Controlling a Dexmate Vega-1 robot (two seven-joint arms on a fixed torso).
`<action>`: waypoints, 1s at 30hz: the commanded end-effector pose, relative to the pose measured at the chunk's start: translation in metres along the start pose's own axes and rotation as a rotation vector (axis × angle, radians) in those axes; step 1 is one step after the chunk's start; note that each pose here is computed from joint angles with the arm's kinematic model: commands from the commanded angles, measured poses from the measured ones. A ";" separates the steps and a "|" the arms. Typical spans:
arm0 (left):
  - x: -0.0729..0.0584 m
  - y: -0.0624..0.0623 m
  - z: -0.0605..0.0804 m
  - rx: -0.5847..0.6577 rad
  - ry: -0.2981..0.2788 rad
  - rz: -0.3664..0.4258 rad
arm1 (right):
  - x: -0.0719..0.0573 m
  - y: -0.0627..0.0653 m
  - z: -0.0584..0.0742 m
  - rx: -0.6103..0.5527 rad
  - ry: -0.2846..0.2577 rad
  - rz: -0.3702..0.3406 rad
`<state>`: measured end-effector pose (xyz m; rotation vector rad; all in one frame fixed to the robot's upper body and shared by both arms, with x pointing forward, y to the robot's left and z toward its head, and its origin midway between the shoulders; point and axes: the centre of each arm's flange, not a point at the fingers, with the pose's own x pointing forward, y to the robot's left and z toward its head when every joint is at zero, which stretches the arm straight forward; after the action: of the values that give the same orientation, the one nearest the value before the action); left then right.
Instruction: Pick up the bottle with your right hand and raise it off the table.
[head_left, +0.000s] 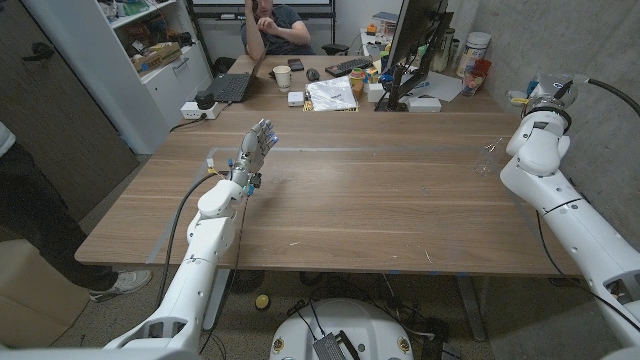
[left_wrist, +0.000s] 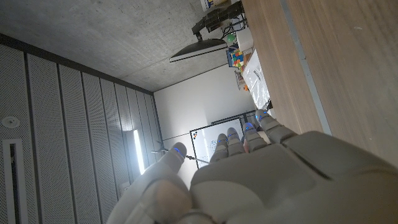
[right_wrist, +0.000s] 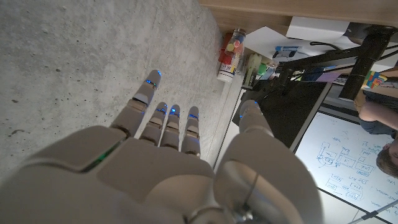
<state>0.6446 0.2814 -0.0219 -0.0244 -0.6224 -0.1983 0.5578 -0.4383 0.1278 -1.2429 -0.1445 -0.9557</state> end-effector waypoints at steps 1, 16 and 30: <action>-0.001 -0.001 0.002 0.005 0.001 -0.002 | -0.003 0.011 -0.003 -0.008 0.009 0.028; -0.003 -0.001 0.002 0.005 0.000 -0.003 | -0.006 0.015 -0.003 -0.023 0.011 0.057; -0.004 -0.001 0.002 0.005 -0.002 -0.003 | -0.001 0.014 0.003 -0.079 0.000 0.130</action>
<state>0.6413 0.2811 -0.0227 -0.0200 -0.6227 -0.1992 0.5653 -0.4366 0.1125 -1.2673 -0.0707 -0.8953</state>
